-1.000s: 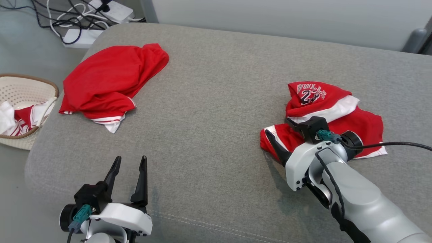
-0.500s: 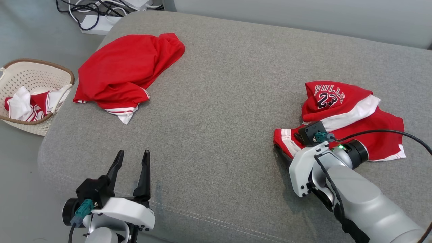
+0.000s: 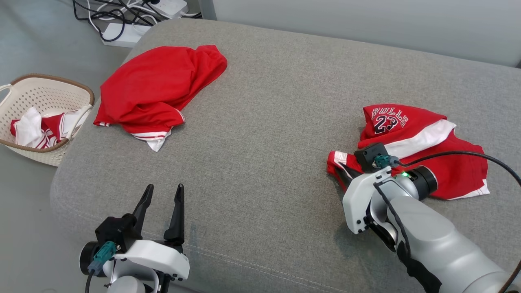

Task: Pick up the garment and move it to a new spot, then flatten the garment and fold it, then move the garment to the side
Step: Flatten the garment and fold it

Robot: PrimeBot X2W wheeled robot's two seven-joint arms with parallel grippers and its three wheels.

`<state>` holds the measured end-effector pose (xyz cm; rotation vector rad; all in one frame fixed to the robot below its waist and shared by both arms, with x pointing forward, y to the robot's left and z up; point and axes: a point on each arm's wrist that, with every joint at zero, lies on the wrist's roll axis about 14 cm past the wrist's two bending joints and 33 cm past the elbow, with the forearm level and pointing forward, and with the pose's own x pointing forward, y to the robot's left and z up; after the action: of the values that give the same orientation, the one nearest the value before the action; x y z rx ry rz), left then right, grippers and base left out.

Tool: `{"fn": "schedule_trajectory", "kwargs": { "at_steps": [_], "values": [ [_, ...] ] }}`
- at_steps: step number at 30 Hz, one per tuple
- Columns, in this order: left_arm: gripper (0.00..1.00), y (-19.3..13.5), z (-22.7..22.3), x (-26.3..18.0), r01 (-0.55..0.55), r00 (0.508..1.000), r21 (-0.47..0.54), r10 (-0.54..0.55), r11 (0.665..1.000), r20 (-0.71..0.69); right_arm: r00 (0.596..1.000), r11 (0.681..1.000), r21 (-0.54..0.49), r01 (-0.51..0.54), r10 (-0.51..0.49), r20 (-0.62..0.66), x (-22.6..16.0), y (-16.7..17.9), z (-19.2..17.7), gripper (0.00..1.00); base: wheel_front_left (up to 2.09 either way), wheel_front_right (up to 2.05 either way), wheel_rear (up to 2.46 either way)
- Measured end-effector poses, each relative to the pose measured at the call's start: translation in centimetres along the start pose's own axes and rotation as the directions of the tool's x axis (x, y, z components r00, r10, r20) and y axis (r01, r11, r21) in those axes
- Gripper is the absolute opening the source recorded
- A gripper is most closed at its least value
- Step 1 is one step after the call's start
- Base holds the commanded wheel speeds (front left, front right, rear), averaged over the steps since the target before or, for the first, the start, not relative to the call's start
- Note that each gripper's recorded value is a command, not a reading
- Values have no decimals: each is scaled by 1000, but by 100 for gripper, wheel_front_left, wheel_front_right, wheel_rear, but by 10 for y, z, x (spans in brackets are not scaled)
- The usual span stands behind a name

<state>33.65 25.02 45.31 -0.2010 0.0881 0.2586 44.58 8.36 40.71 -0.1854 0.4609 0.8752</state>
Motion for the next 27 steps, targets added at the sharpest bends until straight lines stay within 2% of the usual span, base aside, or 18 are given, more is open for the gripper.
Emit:
{"fn": "schedule_trajectory", "kwargs": {
  "at_steps": [6,10,12,14,15,16,18,21,24,27],
  "values": [
    [100,-1,3,-1,6,1000,-4,-5,1000,11,983,1000,8,-17,15,186,-2,5,51,0,0,0,0],
    [100,-6,4,-1,19,1000,-7,-19,1000,15,938,999,-4,-42,40,343,-9,11,109,0,0,0,0],
    [100,-8,4,0,27,1000,-7,-27,1000,15,888,998,-4,-56,52,457,-20,12,152,0,0,0,0],
    [100,-11,4,0,37,999,-8,-37,999,17,814,998,-7,-56,49,579,-39,7,200,0,0,0,0],
    [100,-14,5,0,46,999,-9,-46,999,19,755,1000,-11,-26,26,655,-58,-4,230,0,0,0,0],
    [100,-16,6,0,52,998,-9,-51,999,21,741,1000,-5,-9,10,671,-64,-11,235,0,0,0,0],
    [100,-19,7,-1,62,998,-10,-62,998,24,730,999,16,33,-35,683,-72,-27,237,0,0,0,0],
    [100,-23,7,-1,73,997,-9,-73,997,25,733,996,50,80,-93,674,-78,-47,227,0,0,0,0],
    [100,-29,5,1,92,996,-8,-92,996,20,786,980,108,165,-197,587,-77,-81,181,0,0,0,0],
    [100,-37,1,3,116,993,-7,-116,993,9,856,957,165,238,-287,431,-72,-104,109,0,0,0,0]
  ]
}}
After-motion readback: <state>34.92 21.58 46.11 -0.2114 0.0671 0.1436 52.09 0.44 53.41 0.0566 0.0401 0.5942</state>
